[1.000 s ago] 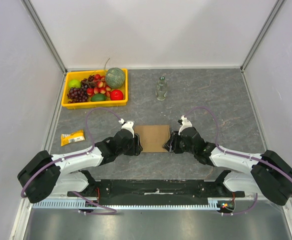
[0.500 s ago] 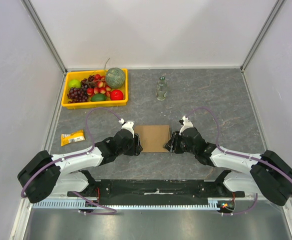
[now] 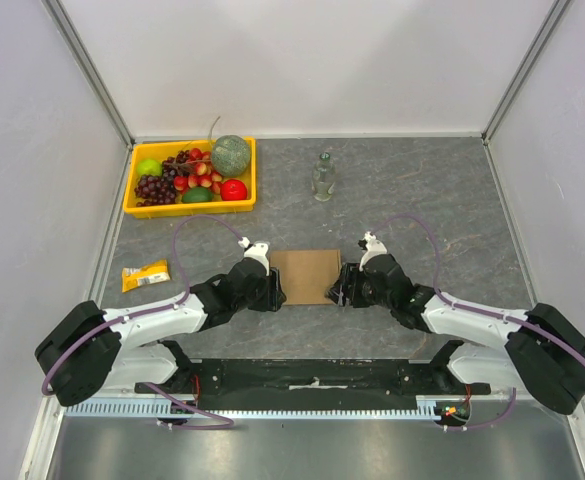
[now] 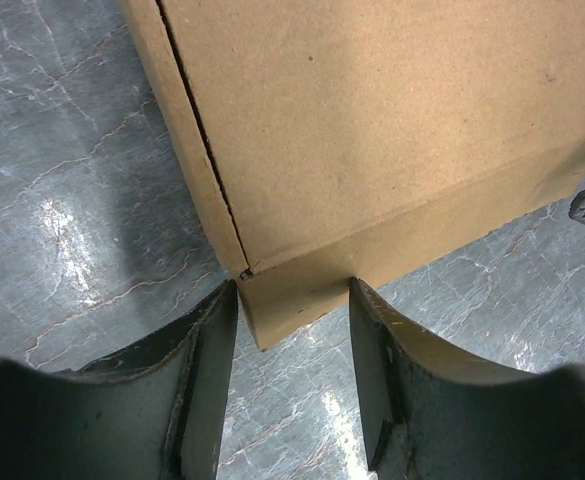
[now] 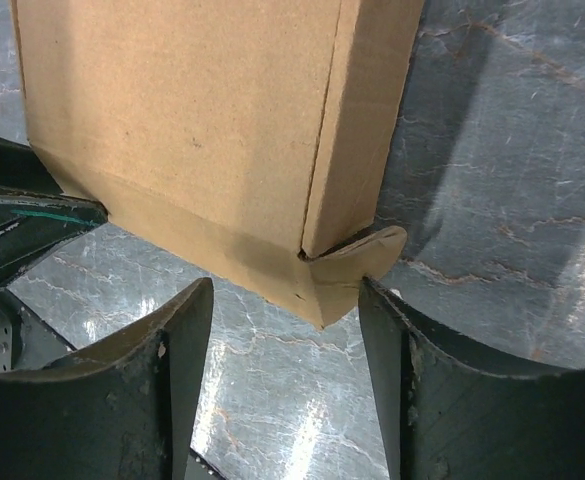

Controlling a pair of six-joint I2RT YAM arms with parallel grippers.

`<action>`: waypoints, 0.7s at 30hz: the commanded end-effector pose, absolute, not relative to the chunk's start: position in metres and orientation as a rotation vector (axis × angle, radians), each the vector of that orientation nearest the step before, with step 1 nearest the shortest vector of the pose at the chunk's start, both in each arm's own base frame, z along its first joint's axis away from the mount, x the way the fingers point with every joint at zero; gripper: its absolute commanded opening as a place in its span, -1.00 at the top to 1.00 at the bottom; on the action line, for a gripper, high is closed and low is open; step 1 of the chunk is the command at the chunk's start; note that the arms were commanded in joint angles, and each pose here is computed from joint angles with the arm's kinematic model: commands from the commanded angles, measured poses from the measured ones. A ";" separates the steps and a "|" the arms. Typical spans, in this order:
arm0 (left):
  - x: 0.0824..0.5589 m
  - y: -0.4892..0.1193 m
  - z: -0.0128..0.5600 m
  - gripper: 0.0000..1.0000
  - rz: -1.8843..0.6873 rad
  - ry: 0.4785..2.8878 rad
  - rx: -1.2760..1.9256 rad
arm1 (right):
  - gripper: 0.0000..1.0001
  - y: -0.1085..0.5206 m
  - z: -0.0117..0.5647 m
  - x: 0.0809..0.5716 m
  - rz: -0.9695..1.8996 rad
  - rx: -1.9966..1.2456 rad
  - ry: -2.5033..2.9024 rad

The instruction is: Fold the paper box

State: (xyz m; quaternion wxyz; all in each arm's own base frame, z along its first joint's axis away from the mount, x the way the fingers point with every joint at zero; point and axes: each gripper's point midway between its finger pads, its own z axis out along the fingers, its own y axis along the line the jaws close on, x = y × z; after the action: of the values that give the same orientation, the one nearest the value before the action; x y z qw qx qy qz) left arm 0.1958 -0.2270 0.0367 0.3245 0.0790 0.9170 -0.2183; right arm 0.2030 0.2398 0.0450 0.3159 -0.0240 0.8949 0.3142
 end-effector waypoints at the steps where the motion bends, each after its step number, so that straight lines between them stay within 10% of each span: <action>1: 0.208 -0.240 0.056 -0.08 -0.609 2.334 0.234 | -0.36 0.240 0.068 0.218 0.798 -0.080 2.289; 21: 0.210 -0.246 0.058 -0.08 -0.624 2.335 0.240 | 0.05 0.249 0.069 0.219 0.847 -0.109 2.280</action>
State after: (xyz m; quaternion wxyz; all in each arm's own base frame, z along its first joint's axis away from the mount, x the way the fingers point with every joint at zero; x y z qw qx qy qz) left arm 0.2000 -0.2326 0.0420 0.3278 0.0791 0.9146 -0.2233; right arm 0.2081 0.2335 0.0472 0.3251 -0.0372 0.8986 0.2924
